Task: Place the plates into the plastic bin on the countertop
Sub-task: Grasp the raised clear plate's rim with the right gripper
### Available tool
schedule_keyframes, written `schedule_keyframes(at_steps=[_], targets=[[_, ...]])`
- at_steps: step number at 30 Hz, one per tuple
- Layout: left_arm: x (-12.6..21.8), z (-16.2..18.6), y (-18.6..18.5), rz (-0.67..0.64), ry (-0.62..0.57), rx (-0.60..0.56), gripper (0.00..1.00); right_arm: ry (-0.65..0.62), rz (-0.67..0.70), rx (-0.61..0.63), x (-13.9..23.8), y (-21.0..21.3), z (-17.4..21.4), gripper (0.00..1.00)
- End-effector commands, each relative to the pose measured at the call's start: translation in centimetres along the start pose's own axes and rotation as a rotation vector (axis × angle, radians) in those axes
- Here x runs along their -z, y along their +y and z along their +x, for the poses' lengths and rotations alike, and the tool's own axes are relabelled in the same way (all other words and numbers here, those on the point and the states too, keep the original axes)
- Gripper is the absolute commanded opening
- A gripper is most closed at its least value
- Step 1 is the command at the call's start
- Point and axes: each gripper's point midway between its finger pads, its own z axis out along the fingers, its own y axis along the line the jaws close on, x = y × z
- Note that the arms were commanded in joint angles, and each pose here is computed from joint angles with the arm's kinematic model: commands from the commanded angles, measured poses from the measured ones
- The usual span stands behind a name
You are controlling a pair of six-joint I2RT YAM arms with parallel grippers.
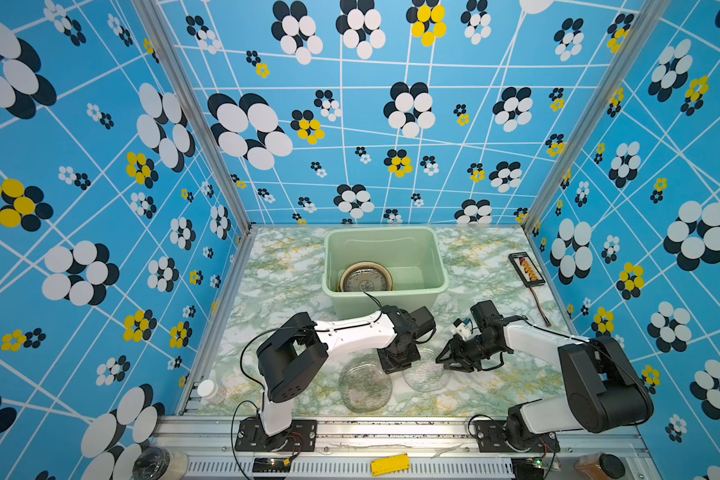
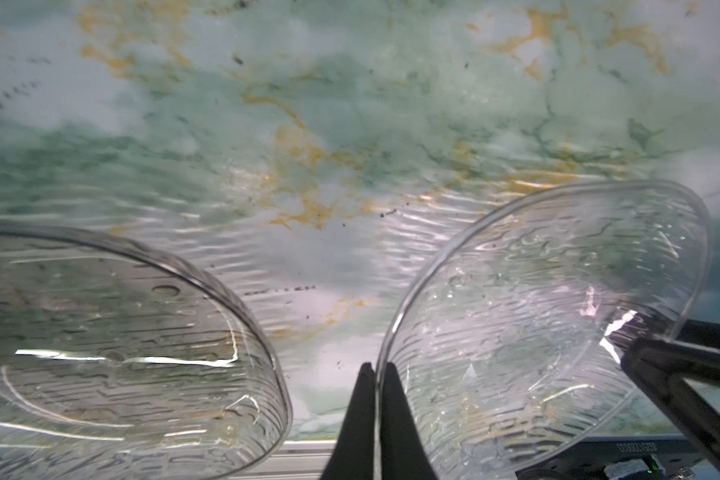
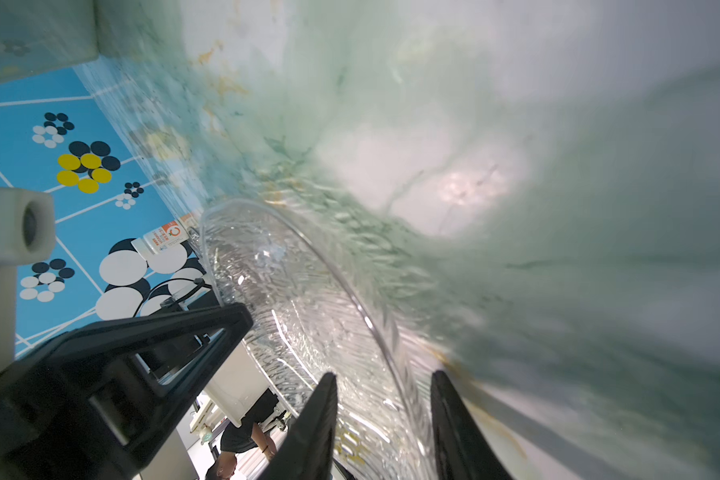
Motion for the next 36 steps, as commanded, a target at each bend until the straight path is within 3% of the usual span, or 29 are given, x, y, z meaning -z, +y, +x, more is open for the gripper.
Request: schedule_keyframes(at_steps=[1,8,14,19,27,32,34,36], targets=[[-0.1,0.0,-0.2,-0.001,-0.005,0.011,0.00,-0.019,-0.111,0.075,0.8,2.7,0.3,0.36],[-0.3,0.1,-0.3,-0.003,-0.001,0.011,0.00,-0.068,-0.183,0.136,2.3,4.9,0.5,0.33],[-0.4,0.2,-0.7,-0.003,0.002,0.006,0.00,-0.037,-0.178,0.121,1.4,4.4,0.8,0.23],[-0.5,0.2,-0.8,-0.003,0.002,0.008,0.00,0.000,-0.169,0.115,0.3,4.1,1.0,0.22],[-0.6,0.1,-1.0,0.002,0.000,0.007,0.00,0.026,-0.147,0.136,-0.2,4.3,1.3,0.05],[-0.3,0.1,-1.1,0.015,-0.007,0.009,0.00,-0.015,-0.066,0.142,0.8,3.7,1.3,0.00],[0.1,-0.1,-1.1,0.025,-0.017,0.010,0.03,-0.033,-0.029,0.143,1.3,3.5,1.4,0.00],[0.6,-0.2,-1.2,0.039,-0.029,0.008,0.12,-0.052,0.017,0.142,2.0,3.2,1.4,0.00]])
